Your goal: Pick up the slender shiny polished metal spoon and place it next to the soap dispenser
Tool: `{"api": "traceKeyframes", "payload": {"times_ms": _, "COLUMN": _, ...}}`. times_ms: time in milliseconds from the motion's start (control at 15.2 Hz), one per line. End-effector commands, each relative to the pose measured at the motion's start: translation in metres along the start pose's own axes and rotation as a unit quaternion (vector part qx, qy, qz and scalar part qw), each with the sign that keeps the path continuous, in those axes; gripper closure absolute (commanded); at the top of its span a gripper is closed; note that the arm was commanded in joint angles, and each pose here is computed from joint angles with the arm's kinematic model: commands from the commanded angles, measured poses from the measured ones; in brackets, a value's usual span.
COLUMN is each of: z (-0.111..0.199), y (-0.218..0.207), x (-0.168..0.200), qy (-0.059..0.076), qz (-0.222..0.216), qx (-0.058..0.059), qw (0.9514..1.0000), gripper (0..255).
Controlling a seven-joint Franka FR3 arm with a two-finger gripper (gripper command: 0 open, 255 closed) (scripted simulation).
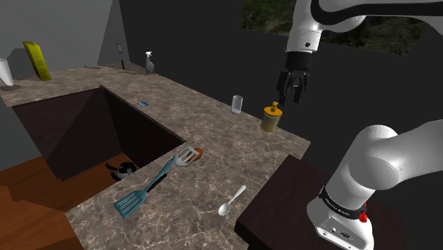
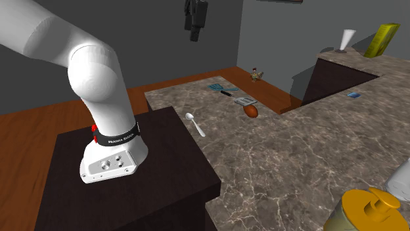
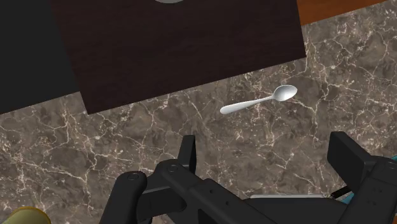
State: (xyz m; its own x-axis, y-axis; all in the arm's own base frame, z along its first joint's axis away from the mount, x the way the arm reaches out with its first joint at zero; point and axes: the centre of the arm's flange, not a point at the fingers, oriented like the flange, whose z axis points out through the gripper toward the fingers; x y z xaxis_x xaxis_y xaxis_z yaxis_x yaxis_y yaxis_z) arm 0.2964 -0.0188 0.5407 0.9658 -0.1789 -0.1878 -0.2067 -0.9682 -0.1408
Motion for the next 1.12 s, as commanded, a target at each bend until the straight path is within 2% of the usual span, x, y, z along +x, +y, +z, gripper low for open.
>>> {"api": "traceKeyframes", "payload": {"times_ms": 0, "z": 0.0, "y": 0.0, "x": 0.0, "qy": 0.0, "qz": 0.0, "qx": 0.0, "qw": 1.0, "gripper": 0}}
{"api": "traceKeyframes", "payload": {"times_ms": 528, "z": 0.097, "y": -0.047, "x": 0.003, "qy": 0.037, "qz": -0.022, "qx": -0.02, "qw": 0.9988, "gripper": 0}}
{"api": "traceKeyframes", "payload": {"times_ms": 1056, "z": 0.195, "y": -0.09, "x": 0.011, "qy": 0.075, "qz": -0.044, "qx": -0.041, "qw": 0.9954, "gripper": 0}}
